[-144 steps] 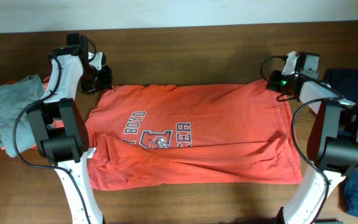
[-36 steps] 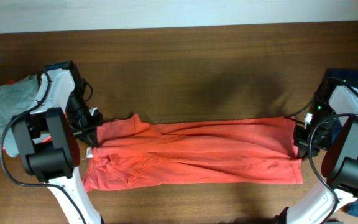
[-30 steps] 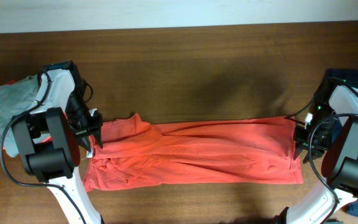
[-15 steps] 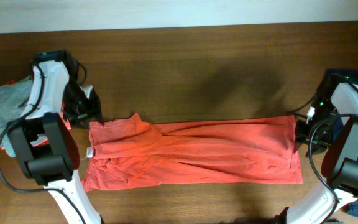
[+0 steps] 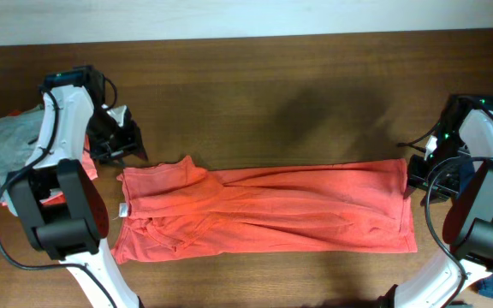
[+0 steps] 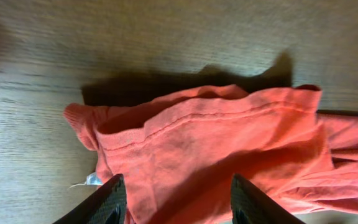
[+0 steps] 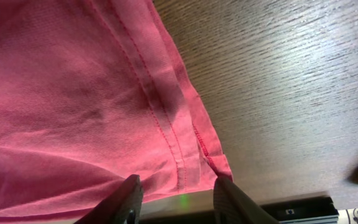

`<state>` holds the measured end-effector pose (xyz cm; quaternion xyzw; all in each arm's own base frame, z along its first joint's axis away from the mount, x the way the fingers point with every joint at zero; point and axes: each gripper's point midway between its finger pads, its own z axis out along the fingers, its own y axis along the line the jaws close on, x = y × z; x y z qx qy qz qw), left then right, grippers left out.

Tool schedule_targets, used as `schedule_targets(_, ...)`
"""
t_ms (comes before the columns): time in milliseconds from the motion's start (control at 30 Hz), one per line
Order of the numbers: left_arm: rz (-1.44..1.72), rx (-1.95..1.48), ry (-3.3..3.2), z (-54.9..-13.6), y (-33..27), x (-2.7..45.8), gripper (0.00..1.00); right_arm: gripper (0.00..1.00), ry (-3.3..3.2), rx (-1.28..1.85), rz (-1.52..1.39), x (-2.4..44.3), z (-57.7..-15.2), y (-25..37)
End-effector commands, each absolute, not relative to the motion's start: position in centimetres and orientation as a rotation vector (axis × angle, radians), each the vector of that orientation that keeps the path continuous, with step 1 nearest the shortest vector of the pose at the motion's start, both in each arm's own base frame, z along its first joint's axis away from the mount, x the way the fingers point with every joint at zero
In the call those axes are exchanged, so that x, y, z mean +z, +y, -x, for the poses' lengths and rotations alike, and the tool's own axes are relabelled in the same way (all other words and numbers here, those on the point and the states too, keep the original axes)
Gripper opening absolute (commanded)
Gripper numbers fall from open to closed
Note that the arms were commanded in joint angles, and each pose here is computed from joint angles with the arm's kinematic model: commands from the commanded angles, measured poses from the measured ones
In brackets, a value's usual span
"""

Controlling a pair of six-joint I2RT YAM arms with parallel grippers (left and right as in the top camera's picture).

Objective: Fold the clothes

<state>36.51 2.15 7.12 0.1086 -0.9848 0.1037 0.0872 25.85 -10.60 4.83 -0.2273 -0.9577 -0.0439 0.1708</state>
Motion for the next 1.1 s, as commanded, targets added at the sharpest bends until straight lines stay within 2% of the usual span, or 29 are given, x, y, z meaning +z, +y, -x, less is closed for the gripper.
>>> schedule_targets(0,-0.333,0.314,-2.893,-35.9,2.2,5.5,0.54,0.42,-2.76,-0.136,0.672,5.8,-26.5,-10.8)
schedule_targets(300,-0.407,0.078,-2.893,-35.2,4.8,3.9,0.54,0.43,-2.756,-0.137,0.672,5.8,-26.4,-10.7)
schedule_targets(600,-0.417,0.097,-2.887,-35.5,4.6,2.6,0.53,0.43,-2.756,-0.137,0.671,5.8,-26.4,-10.7)
schedule_targets(800,-0.4,0.162,-2.874,-35.8,3.4,1.5,0.3,0.42,-2.756,-0.136,0.671,5.8,-26.4,-10.8)
schedule_targets(867,-0.391,0.162,-2.888,-36.1,3.2,1.4,0.14,0.42,-2.756,-0.136,0.671,5.8,-26.4,-10.8)
schedule_targets(900,-0.387,0.161,-2.894,-36.3,3.1,1.4,0.11,0.41,-2.756,-0.136,0.671,5.8,-26.4,-10.8)
schedule_targets(1067,-0.381,0.161,-2.912,-36.7,3.0,1.4,0.06,0.42,-2.756,-0.136,0.671,5.8,-26.4,-10.8)
